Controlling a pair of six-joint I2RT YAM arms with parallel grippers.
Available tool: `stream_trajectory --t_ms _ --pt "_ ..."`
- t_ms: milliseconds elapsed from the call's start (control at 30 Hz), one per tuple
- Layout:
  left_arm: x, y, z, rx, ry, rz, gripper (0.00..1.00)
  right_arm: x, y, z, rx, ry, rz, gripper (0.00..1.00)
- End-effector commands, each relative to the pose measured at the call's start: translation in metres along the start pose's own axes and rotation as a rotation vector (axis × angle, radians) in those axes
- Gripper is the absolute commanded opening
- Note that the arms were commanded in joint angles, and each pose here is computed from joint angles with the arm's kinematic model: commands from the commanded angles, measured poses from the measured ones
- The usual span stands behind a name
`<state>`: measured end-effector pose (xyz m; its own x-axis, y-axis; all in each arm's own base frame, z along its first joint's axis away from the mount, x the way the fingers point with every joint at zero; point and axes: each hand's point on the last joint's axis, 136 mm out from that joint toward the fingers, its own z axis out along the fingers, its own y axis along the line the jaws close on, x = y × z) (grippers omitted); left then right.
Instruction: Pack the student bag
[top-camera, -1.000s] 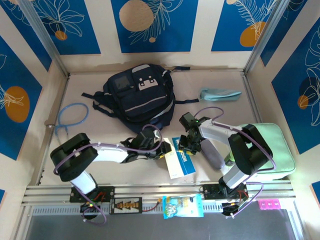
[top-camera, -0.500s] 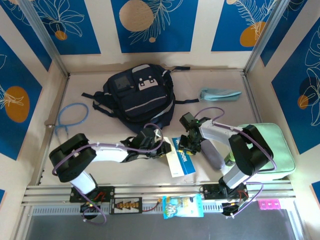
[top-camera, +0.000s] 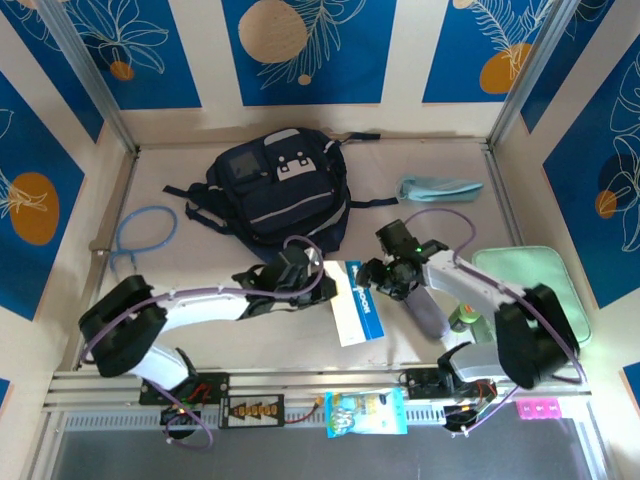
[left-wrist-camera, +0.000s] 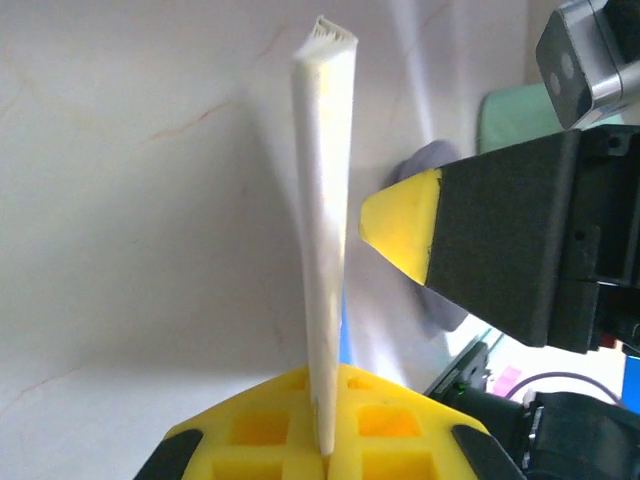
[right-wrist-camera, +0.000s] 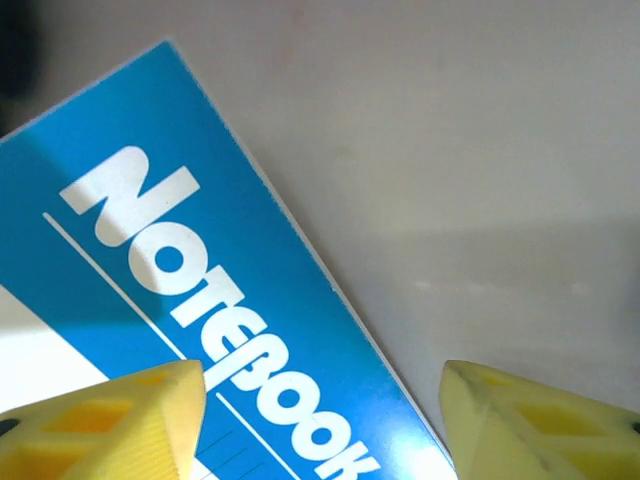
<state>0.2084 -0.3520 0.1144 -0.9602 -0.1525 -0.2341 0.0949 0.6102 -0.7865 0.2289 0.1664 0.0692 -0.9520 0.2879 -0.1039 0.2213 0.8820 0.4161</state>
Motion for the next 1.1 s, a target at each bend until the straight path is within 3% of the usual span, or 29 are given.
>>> stream_trajectory --t_ms 0,200,533,800,1067 --pt "-0.035 -0.019 -0.027 -0.011 -0.098 0.080 0.00 -0.021 0.020 -0.029 -0.124 -0.094 -0.010 0.72" --pt "-0.102 -0.046 -0.069 0.079 -0.256 0.069 0.00 -0.053 0.047 -0.075 -0.343 -0.261 -0.014 0.99" --pt "-0.184 -0.094 -0.141 0.255 -0.510 0.001 0.00 -0.058 0.107 -0.110 -0.784 -0.195 0.096 0.99" --pt "-0.199 -0.120 -0.173 0.340 -0.616 -0.028 0.00 -0.066 0.128 -0.120 -1.016 -0.149 0.229 0.99" --pt "-0.202 -0.123 -0.171 0.364 -0.622 -0.048 0.00 -0.079 0.141 -0.158 -1.129 -0.253 0.243 0.99"
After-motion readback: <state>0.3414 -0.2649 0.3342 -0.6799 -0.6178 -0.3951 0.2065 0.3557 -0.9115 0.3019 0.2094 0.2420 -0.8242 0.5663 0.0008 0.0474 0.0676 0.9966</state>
